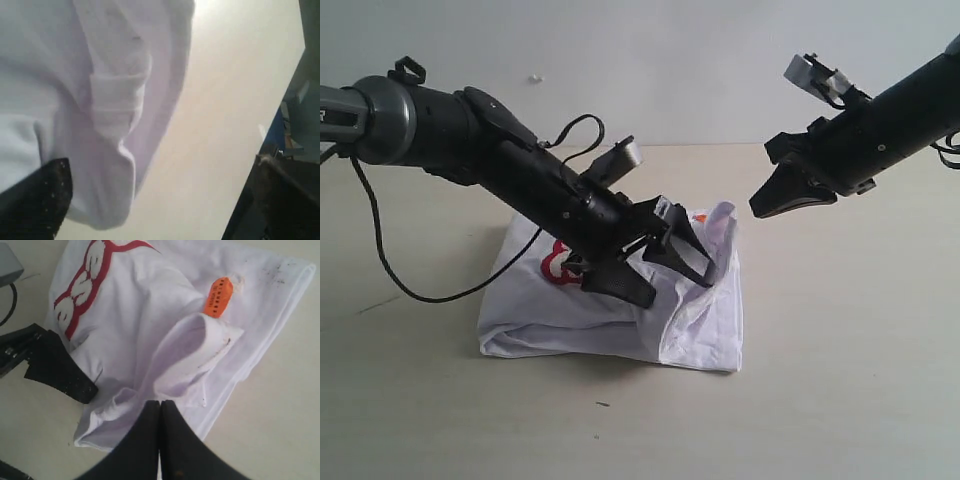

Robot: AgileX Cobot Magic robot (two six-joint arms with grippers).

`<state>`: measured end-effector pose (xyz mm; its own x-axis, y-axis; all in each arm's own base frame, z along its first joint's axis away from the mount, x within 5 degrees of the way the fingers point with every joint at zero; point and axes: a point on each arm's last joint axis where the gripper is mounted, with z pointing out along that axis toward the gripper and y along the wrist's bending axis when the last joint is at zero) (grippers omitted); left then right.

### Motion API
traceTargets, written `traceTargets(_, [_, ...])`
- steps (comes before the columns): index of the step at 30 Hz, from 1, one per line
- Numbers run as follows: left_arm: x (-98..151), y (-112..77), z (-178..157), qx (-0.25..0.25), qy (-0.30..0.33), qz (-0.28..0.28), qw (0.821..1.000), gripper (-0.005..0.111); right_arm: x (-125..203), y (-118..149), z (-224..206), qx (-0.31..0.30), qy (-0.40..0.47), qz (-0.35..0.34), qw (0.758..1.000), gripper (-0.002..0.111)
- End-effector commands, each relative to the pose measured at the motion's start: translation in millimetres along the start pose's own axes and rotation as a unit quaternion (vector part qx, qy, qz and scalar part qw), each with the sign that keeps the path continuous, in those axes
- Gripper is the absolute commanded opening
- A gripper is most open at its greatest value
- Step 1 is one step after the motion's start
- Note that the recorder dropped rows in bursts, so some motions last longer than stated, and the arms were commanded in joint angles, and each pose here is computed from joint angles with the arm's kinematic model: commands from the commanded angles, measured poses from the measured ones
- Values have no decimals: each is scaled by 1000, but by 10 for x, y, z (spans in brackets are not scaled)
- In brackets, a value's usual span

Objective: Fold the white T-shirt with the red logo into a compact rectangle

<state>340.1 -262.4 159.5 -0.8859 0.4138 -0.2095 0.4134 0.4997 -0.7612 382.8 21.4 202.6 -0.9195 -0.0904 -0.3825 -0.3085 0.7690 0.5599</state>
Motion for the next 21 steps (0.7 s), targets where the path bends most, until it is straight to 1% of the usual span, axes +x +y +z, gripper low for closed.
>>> traceTargets(1, [-57, -12, -201, 32, -5, 19, 999, 94, -12, 23, -44, -3, -4, -3, 1000, 0])
traceTargets(3, [-109, -7, -370, 40, -16, 21, 999, 94, -10, 25, -44, -4, -3, -3, 1000, 0])
traceTargets(5, [-149, -10, -571, 49, -31, 37, 998, 94, -14, 31, -44, -7, -5, -2, 1000, 0])
traceTargets(7, [-186, 0, -736, 55, -57, 50, 996, 94, -24, 55, -44, -21, -11, -7, 1000, 0])
traceTargets(8, [-201, 19, -854, 53, -74, 56, 994, 94, -28, 80, -41, -36, -13, -7, 999, 0])
traceTargets(9, [-197, 49, -915, 46, -77, 57, 994, 94, -32, 104, -43, -50, -16, -15, 999, 0])
traceTargets(11, [-141, 159, -976, 3, -50, 45, 998, 92, -42, 173, 15, -67, -16, -26, 997, 0])
traceTargets(12, [-122, 227, -965, -26, -39, 33, 998, 88, -46, 219, 61, -66, -13, -34, 997, 0])
traceTargets(13, [-105, 304, -932, -59, -26, 22, 998, 79, -47, 267, 133, -63, -7, -42, 997, 0])
traceTargets(14, [-93, 373, -894, -85, -15, 16, 996, 67, -46, 299, 204, -60, -2, -48, 997, 0])
traceTargets(15, [-87, 466, -827, -99, -6, 13, 995, 37, -40, 401, 388, -58, 10, -59, 997, 0])
traceTargets(16, [-92, 501, -801, -99, -7, 9, 995, 22, -36, 439, 461, -56, 13, -64, 996, 0])
traceTargets(17, [-90, 571, -747, -98, -4, 4, 995, 2, -9, 536, 642, -63, 25, -75, 995, 0])
traceTargets(18, [-82, 613, -717, -99, 1, 0, 995, 3, 8, 578, 727, -65, 32, -81, 994, 0])
traceTargets(19, [-47, 693, -662, -102, 20, -5, 995, 2, 50, 639, 891, -65, 46, -89, 993, 0])
traceTargets(20, [-20, 746, -636, -109, 35, -11, 993, 2, 73, 651, 968, -64, 53, -91, 992, 0])
traceTargets(21, [57, 874, -572, -125, 75, -24, 989, 2, 114, 646, 1101, -62, 64, -90, 992, 0])
